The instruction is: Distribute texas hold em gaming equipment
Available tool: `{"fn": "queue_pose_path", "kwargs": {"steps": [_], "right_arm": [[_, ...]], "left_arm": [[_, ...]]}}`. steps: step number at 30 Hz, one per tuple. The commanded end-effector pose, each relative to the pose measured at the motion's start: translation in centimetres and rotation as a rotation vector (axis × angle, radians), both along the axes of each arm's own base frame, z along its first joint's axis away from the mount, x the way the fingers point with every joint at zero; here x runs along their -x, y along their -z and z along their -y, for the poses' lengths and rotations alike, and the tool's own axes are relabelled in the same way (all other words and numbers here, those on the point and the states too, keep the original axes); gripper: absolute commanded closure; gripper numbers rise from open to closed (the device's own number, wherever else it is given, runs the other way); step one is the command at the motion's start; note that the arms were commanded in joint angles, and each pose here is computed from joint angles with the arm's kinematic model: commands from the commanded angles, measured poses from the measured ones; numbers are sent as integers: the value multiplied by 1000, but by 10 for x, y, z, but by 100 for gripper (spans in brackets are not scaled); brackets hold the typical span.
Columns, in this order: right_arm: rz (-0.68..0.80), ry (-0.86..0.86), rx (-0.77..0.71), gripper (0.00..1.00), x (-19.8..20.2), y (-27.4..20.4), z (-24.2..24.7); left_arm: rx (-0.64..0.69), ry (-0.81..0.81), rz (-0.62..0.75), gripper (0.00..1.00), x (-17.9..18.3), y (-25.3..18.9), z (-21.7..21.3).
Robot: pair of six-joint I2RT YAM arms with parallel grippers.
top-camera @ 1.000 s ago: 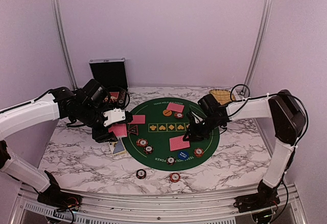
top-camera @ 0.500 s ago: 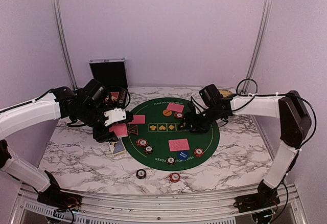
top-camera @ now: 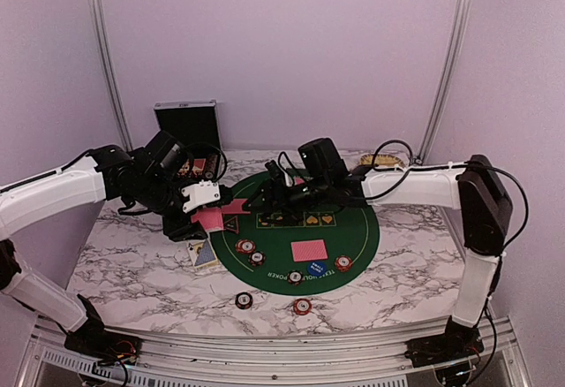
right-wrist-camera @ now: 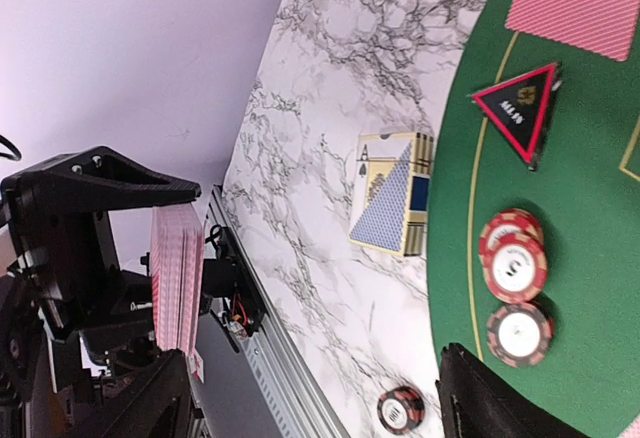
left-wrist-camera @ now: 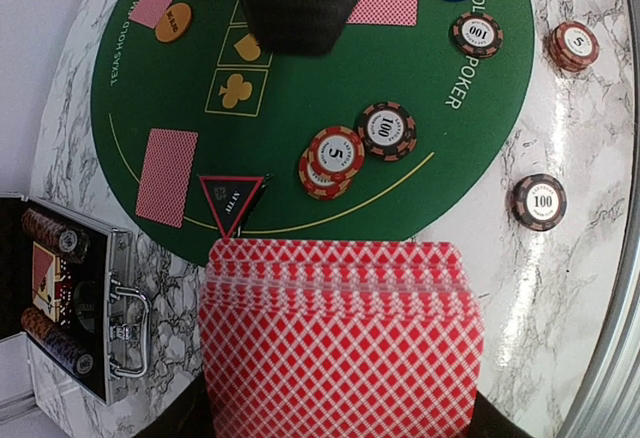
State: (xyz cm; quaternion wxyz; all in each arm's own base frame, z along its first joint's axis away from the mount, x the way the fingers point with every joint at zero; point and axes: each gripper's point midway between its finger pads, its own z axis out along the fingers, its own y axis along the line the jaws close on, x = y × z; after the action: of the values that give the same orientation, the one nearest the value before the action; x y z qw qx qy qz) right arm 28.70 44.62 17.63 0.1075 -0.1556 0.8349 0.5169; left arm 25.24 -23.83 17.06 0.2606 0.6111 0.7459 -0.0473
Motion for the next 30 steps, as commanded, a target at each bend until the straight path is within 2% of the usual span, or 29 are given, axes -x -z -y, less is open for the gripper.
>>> {"fn": "queue_pose_path", "kwargs": {"steps": [1,13,30], "right_arm": [[-14,-64,-140,16,10,-24,-44],[-61,-118,-267,15,23,-23,-84],[-112,-181,-288,15,29,-2,-120]], "left_arm": [[36,-3,2,100,-5,-9,7],[12,4,-1,100,-2,-2,2],[-10,7,-13,100,0,7,-1]]}}
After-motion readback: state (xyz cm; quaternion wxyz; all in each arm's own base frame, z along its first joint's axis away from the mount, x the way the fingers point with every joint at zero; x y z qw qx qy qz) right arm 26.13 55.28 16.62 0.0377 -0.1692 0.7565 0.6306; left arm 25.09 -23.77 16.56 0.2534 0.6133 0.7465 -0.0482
